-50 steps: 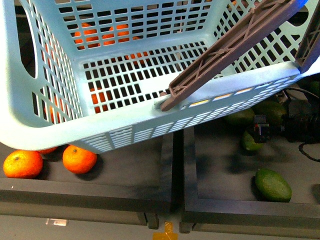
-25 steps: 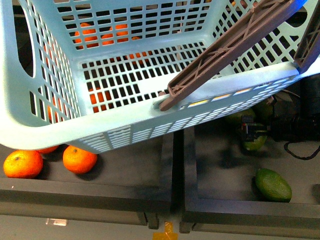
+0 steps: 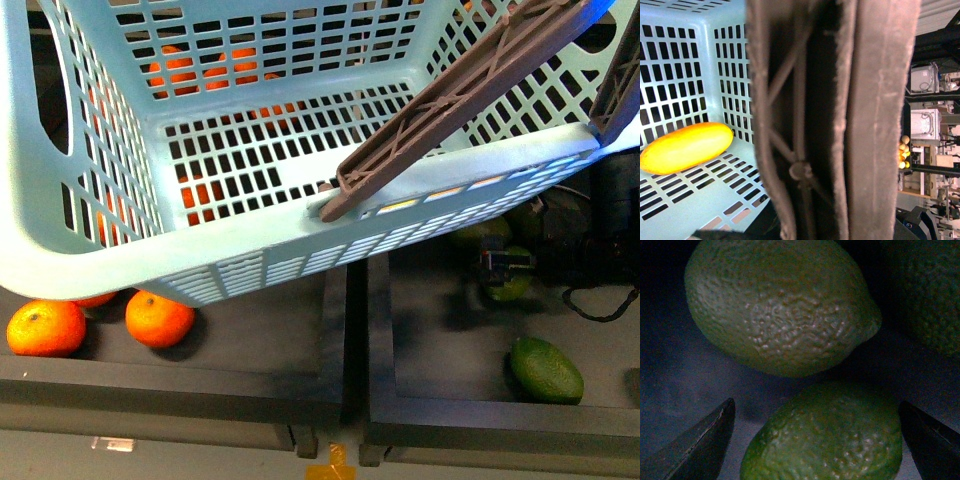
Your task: Pick mango and avocado into basket
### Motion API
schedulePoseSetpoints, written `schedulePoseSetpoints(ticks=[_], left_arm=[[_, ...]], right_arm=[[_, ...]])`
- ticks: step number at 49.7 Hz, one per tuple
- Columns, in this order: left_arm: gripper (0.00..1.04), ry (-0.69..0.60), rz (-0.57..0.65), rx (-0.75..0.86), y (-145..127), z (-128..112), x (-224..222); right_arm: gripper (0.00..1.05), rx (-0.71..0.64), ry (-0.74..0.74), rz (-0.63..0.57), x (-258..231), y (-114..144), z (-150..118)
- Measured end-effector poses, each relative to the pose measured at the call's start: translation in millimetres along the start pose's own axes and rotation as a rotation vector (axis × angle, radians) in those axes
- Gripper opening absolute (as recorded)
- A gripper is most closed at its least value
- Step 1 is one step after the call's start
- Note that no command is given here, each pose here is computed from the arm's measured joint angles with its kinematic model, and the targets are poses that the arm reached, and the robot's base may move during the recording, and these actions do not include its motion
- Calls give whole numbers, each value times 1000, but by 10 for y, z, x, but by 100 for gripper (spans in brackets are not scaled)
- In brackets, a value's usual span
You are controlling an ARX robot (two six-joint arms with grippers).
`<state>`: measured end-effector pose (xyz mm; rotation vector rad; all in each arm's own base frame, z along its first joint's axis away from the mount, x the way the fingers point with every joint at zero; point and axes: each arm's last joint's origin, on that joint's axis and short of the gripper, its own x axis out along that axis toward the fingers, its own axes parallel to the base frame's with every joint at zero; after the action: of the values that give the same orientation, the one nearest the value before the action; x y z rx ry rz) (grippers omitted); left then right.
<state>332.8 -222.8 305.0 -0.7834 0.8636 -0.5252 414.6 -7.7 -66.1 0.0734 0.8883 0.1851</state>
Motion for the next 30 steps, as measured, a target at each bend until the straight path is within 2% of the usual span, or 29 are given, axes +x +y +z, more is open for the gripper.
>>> schedulePoseSetpoints(ticks=[13, 21, 26, 30], left_arm=[[15, 0, 0, 0, 0, 0, 0], [15, 1, 0, 0, 0, 0, 0], [15, 1, 0, 0, 0, 0, 0], [15, 0, 0, 0, 0, 0, 0]], right_arm=[[95, 4, 18, -13, 33, -10, -37], [72, 7, 17, -24, 34, -15, -32], [62, 12, 15, -26, 34, -15, -31], [59, 24, 10, -30, 33, -21, -28]])
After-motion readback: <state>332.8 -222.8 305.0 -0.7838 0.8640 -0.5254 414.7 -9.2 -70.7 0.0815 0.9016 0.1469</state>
